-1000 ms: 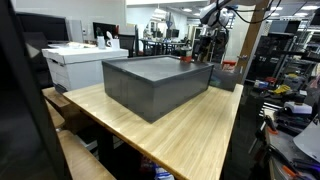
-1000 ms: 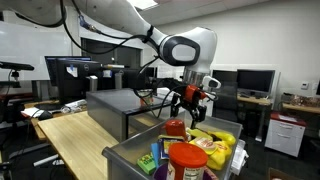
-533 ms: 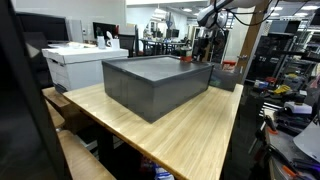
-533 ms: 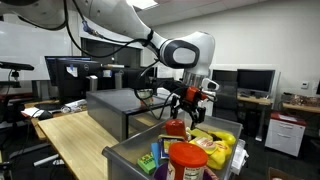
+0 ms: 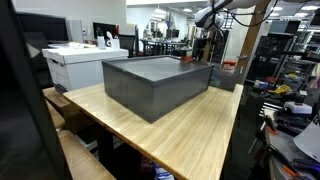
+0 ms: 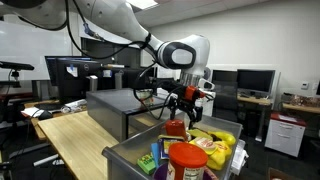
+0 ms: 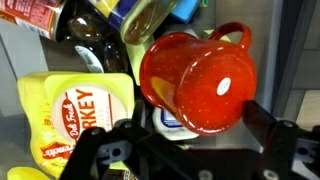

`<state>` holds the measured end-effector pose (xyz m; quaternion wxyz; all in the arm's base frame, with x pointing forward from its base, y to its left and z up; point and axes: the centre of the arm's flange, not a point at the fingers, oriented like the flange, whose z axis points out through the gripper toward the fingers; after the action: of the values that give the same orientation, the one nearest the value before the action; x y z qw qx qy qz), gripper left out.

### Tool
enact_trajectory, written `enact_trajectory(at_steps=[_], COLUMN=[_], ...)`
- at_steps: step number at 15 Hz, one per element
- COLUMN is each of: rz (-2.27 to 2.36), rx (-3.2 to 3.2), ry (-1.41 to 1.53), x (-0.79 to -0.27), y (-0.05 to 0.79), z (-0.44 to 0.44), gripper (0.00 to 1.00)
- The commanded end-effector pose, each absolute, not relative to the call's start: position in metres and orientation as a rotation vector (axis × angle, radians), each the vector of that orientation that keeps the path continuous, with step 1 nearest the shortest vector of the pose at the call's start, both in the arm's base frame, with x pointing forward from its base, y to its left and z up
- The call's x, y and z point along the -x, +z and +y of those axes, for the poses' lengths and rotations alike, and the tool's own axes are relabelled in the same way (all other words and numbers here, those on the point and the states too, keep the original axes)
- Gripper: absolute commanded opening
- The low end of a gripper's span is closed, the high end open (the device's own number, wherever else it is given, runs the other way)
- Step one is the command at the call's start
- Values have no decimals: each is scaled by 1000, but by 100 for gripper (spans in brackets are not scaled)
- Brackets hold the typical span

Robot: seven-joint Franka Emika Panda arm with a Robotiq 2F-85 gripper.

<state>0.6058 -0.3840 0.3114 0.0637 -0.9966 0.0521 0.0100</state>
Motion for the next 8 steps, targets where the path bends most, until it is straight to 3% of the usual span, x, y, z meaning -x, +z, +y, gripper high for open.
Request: enact_trajectory(at_steps=[1,8], rz=[95,39], rx=[3043,3099], ry=[79,153], x=[-604,-608], y=[312,304], z=[-371,-357], gripper=[100,100])
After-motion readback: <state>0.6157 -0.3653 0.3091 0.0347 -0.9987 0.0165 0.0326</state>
